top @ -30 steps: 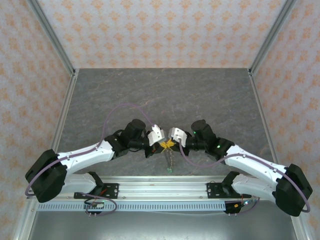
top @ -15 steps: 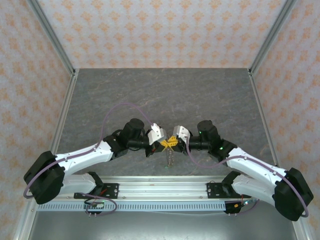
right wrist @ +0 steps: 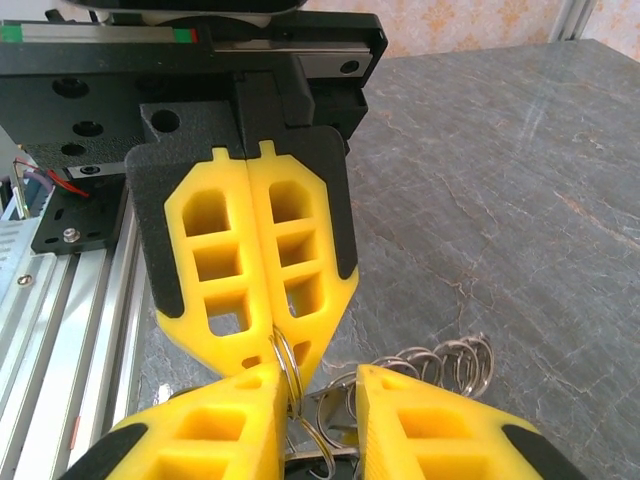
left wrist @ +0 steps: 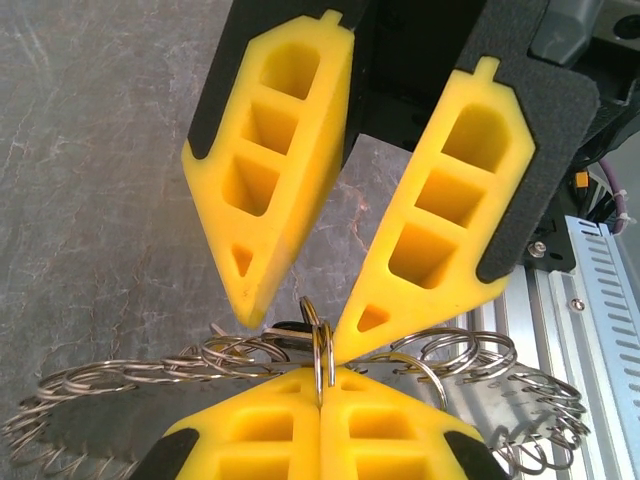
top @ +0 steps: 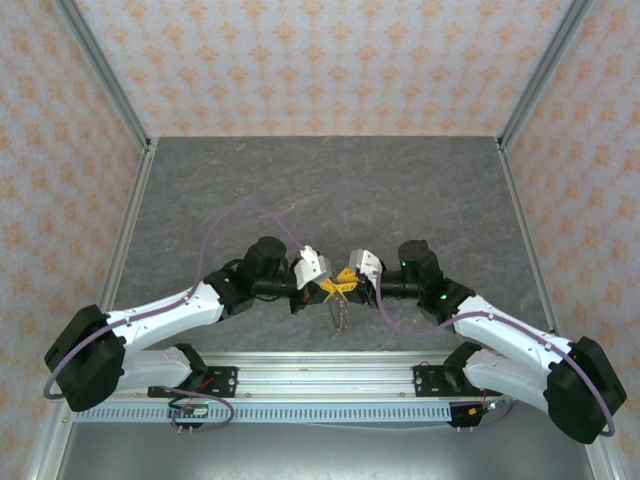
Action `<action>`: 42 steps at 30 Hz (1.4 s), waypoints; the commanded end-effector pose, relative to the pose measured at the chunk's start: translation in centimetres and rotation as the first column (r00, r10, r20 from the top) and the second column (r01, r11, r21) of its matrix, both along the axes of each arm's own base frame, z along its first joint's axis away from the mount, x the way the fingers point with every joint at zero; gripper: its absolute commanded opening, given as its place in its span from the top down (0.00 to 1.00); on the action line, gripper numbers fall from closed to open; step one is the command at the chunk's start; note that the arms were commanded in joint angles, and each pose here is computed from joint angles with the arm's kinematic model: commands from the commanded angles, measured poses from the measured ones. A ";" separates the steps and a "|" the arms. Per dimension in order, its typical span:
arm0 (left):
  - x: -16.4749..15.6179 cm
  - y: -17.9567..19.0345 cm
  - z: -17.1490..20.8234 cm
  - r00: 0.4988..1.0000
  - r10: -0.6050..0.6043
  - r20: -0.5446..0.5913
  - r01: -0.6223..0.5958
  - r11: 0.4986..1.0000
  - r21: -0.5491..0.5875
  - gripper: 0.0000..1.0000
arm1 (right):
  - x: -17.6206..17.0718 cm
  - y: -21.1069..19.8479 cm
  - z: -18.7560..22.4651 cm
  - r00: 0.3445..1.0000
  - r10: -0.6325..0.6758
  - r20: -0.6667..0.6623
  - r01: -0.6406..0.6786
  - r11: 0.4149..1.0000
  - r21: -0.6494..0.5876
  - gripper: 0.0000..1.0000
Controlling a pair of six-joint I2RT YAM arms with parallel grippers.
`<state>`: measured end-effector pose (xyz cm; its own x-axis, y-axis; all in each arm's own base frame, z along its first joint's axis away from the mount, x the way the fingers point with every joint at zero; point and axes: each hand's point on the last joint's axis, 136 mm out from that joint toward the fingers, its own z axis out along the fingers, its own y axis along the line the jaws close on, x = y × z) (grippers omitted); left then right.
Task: Put the keys on the keyring
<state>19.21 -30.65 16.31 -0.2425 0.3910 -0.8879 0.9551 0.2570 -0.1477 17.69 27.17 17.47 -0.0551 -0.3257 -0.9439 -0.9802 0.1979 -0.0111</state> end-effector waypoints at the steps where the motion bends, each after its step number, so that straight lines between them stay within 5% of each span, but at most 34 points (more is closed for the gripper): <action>1: -0.4 -0.8 4.2 0.995 -0.047 0.090 0.057 0.992 -0.116 1.00 | -0.5 -0.5 -1.0 0.999 0.007 -0.033 -0.008 1.000 -0.017 0.77; 10: -0.6 -0.8 4.3 0.994 -0.053 0.093 0.064 0.991 -0.116 1.00 | -0.6 -0.4 -0.8 0.998 0.027 -0.049 -0.028 0.999 -0.026 0.97; 14: -0.6 -0.8 4.5 0.994 -0.053 0.098 0.065 0.990 -0.125 1.00 | -0.6 -0.2 -0.7 0.998 0.030 -0.055 -0.031 0.999 -0.018 0.90; 17: -0.5 -0.7 4.5 0.994 -0.043 0.101 0.055 0.991 -0.122 1.00 | -0.9 0.0 -0.2 0.996 0.060 -0.061 -0.061 0.998 -0.012 1.00; 25: 0.4 -0.4 3.5 0.996 -0.008 0.093 0.013 0.998 -0.056 0.92 | -0.9 0.4 1.7 0.994 0.085 -0.061 -0.086 0.996 -0.006 1.00; 42: 0.5 -0.6 2.1 0.996 -0.038 0.079 0.035 0.999 0.039 0.91 | -1.7 0.8 1.4 0.993 0.112 -0.029 -0.116 0.972 -0.205 1.00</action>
